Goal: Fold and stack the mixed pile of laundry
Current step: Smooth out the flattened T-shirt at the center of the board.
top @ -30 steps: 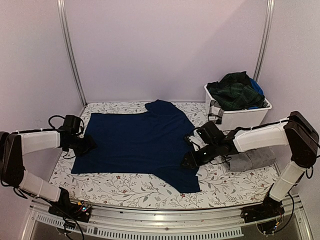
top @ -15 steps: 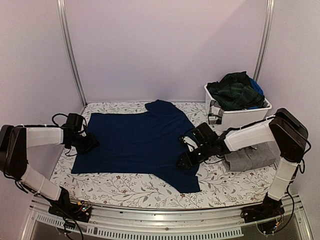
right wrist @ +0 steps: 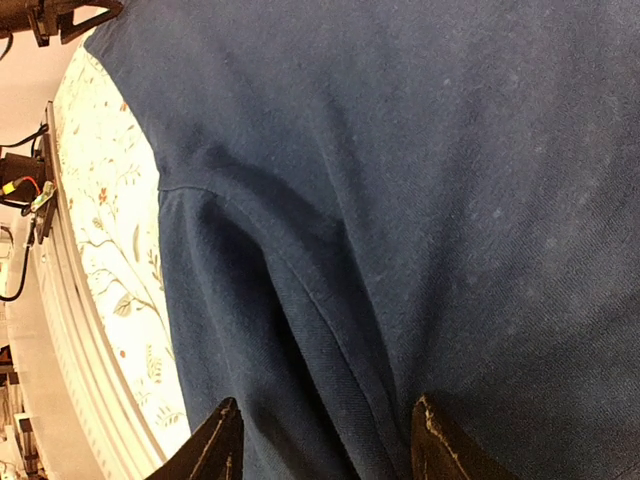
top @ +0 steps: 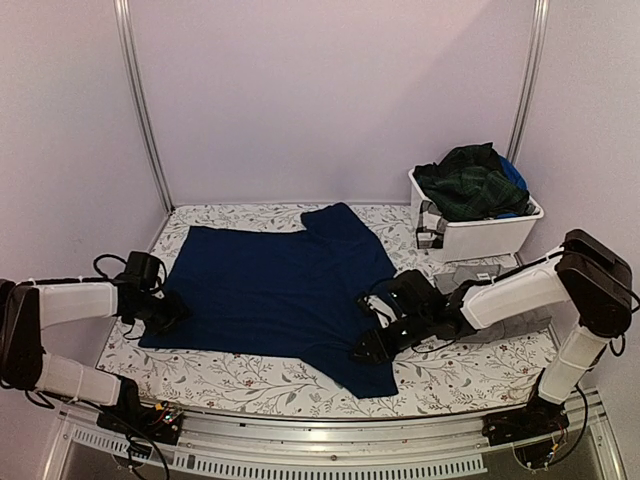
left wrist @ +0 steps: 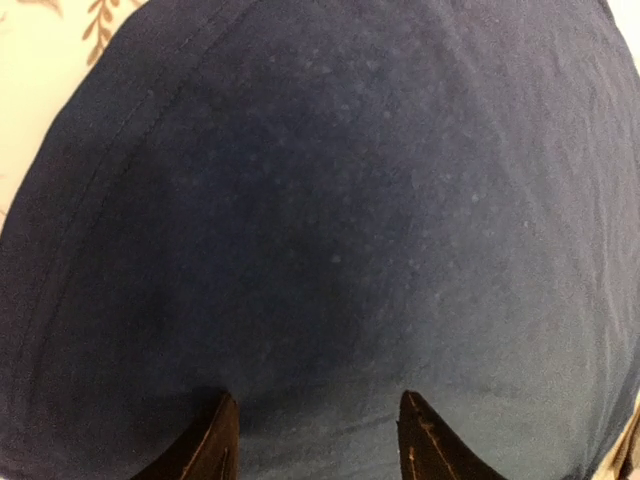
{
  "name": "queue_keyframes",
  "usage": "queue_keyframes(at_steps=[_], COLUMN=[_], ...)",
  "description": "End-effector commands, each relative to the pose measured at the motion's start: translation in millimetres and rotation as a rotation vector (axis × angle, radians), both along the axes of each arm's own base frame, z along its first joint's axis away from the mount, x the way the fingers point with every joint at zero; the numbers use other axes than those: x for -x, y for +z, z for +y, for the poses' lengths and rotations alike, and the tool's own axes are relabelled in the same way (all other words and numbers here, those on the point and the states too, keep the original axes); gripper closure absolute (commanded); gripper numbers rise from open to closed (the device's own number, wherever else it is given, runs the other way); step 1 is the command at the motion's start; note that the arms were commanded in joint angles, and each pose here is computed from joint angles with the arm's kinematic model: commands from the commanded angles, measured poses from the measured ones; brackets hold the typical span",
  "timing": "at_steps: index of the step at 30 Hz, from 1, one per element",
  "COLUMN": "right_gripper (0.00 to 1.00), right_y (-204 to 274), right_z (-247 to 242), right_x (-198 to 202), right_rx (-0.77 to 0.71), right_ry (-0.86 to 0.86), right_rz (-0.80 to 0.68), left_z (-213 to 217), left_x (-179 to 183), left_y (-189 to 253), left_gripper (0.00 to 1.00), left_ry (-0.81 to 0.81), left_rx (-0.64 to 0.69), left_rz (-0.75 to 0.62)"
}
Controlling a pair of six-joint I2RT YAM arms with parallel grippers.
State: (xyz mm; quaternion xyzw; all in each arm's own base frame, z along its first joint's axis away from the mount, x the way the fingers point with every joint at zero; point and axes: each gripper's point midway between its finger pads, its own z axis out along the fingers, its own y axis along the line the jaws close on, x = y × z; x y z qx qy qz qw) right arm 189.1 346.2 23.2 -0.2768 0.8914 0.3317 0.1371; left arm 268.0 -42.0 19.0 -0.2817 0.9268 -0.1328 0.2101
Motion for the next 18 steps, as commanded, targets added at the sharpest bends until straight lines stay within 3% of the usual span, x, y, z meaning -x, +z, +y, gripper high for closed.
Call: queue_keyframes(at_steps=[1, 4, 7, 13, 18], right_gripper=[0.43, 0.43, 0.42, 0.39, 0.39], right_y=[-38, -25, 3, 99, 168], right_z=[-47, -45, -38, -34, -40], right_x=[44, 31, 6, -99, -190], right_rx=[0.203, 0.214, 0.176, 0.056, 0.011], right_ry=[-0.036, -0.037, -0.05, -0.175, -0.259], right_rz=[0.183, 0.131, 0.047, -0.207, -0.402], left_z=[0, -4, -11, -4, 5], left_x=[14, 7, -15, -73, -127], left_y=[-2, 9, 43, 132, 177], left_gripper=[0.46, 0.47, 0.45, 0.2, 0.16], left_ry=[0.026, 0.014, -0.044, -0.118, -0.133], left_rx=[0.008, 0.022, 0.033, -0.094, -0.156], left_rz=[0.032, 0.0, -0.122, -0.394, -0.476])
